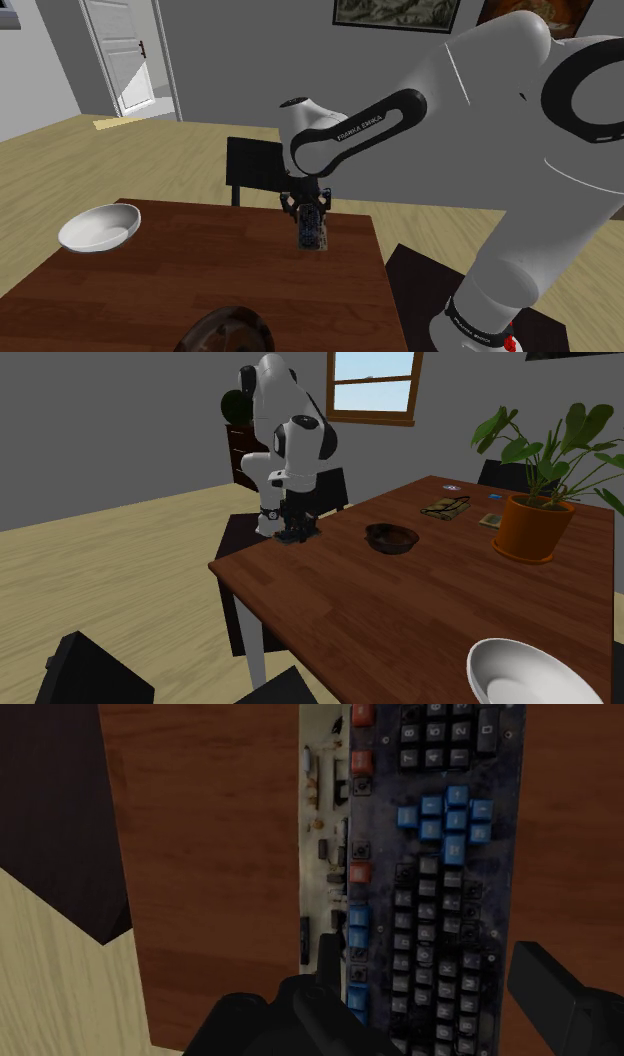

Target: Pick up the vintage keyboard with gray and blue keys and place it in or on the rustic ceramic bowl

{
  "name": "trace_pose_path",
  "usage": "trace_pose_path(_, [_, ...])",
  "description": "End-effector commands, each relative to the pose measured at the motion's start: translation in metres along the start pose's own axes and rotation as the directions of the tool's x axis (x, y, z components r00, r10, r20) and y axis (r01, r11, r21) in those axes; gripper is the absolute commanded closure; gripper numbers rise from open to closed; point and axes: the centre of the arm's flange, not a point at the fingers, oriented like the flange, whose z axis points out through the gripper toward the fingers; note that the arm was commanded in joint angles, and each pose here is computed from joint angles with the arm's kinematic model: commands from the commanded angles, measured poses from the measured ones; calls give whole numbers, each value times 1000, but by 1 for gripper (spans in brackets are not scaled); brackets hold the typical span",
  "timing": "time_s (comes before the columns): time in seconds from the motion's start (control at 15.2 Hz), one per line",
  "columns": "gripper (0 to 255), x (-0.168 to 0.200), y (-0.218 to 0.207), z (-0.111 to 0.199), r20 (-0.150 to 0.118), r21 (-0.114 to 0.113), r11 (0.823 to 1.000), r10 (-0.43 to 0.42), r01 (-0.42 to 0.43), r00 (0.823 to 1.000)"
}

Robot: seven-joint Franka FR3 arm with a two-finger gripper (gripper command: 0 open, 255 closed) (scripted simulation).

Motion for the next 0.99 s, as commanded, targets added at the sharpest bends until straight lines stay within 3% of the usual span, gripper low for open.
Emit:
trace_pose_path(0.0, [255,1,2,-11,0,0,1000,0,0,1000])
trace_pose_path(0.53, [255,1,8,-50,0,0,1000,0,0,1000])
trace_pose_path(0.92, [255,-72,-23,-57,0,0,1000,0,0,1000])
